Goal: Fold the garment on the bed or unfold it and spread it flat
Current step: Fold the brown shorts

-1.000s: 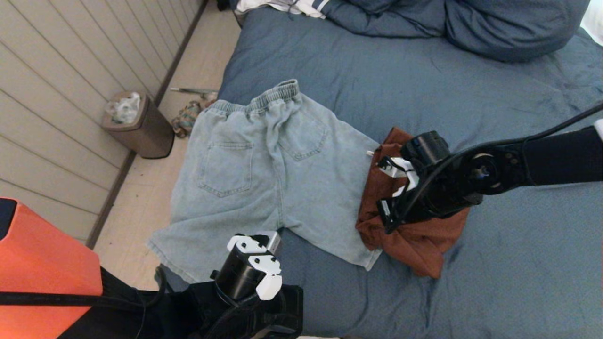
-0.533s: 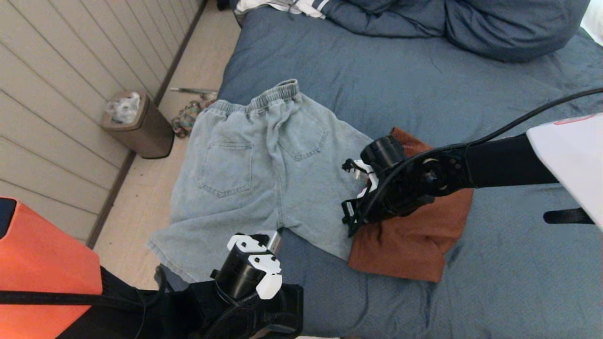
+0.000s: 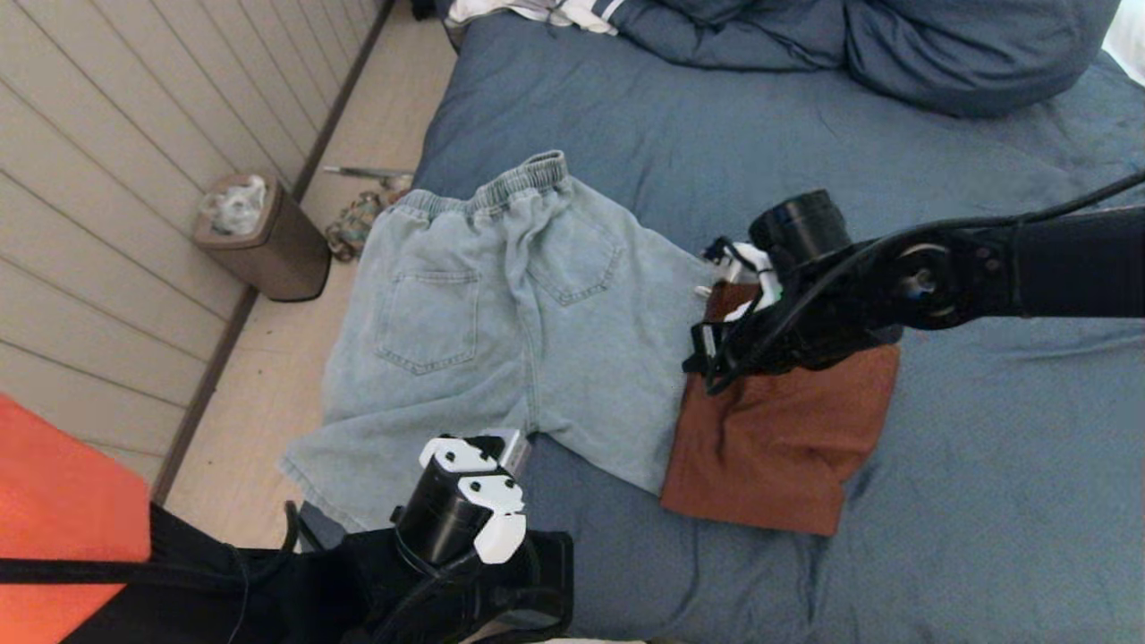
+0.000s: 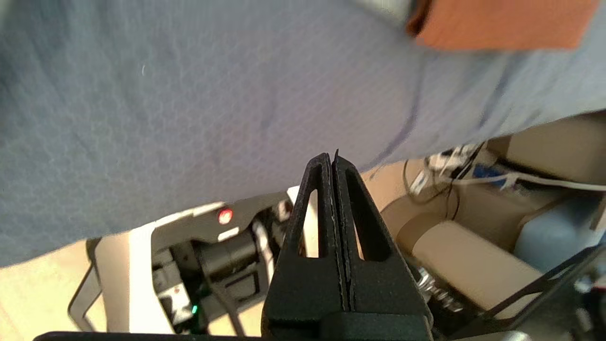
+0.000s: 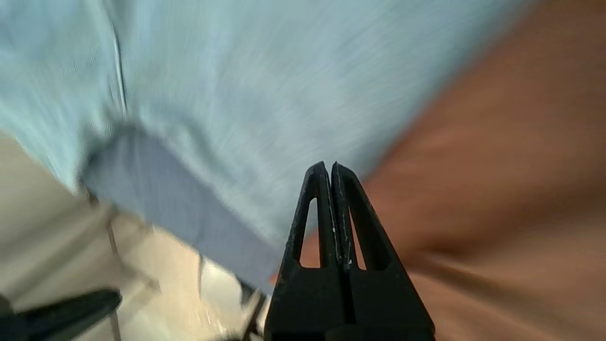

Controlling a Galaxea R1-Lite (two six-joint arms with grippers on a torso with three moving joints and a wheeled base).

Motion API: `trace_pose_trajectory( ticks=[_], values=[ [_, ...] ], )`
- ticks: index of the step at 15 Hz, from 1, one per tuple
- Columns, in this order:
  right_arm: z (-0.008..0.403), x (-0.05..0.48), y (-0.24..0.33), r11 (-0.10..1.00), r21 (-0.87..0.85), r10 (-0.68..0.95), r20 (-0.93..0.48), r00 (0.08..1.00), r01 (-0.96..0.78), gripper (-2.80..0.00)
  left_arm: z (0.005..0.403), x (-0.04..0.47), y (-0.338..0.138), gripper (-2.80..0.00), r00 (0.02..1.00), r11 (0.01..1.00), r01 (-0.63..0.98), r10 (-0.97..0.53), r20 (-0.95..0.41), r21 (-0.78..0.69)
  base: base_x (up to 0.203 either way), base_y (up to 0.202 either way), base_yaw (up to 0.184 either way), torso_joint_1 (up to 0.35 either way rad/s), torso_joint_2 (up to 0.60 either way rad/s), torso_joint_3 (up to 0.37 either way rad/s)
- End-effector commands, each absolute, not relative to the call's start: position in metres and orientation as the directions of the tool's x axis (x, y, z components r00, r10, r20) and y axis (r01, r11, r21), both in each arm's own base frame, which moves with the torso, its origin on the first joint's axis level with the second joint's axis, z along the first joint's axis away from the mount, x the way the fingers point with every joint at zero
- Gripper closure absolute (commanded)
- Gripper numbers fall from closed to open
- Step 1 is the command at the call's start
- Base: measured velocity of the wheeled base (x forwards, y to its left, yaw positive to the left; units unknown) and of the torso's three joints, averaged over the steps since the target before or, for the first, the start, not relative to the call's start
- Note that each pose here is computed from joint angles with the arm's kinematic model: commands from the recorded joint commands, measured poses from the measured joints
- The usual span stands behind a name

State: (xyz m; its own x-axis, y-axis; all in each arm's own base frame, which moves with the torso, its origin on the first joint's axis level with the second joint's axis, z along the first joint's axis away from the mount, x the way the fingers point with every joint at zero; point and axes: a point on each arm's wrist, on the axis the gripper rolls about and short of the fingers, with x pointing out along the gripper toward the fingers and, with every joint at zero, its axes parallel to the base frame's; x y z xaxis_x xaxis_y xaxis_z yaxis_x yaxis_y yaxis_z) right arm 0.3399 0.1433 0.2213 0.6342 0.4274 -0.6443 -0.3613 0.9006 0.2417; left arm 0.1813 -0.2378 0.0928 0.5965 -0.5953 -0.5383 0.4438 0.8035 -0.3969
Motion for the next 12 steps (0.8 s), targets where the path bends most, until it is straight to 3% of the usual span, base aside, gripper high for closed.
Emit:
trace_pose_trajectory(
  ticks=[1, 6, 7, 12],
  values=[
    [0.26, 0.329, 0.102, 0.917, 0.257, 0.398, -0.555, 0.731, -0.304, 0.0, 0.117, 0.178, -0.229, 0.0, 0.631, 0.786, 0.452, -0.616, -0.471, -0.422, 0.0, 0.0, 0.0, 0.0, 0.0, 0.0],
    [0.258, 0.337, 0.037, 0.96, 0.236, 0.253, -0.508, 0.823, -0.149, 0.0, 0.134, 0.213, -0.198, 0.0, 0.723, 0.843, 0.334, -0.516, -0.46, -0.421, 0.0, 0.0, 0.0, 0.0, 0.0, 0.0],
    [0.256, 0.339, 0.028, 0.967, 0.219, 0.229, -0.515, 0.826, -0.131, -2.8, 0.132, 0.214, -0.197, 0.0, 0.721, 0.847, 0.326, -0.51, -0.468, -0.421, 0.0, 0.0, 0.0, 0.0, 0.0, 0.0],
    [0.253, 0.354, 0.007, 0.985, 0.102, 0.175, -0.572, 0.801, -0.142, -2.8, 0.117, 0.217, -0.197, 0.0, 0.709, 0.864, 0.304, -0.487, -0.51, -0.402, 0.0, 0.0, 0.0, 0.0, 0.0, 0.0]
  ],
)
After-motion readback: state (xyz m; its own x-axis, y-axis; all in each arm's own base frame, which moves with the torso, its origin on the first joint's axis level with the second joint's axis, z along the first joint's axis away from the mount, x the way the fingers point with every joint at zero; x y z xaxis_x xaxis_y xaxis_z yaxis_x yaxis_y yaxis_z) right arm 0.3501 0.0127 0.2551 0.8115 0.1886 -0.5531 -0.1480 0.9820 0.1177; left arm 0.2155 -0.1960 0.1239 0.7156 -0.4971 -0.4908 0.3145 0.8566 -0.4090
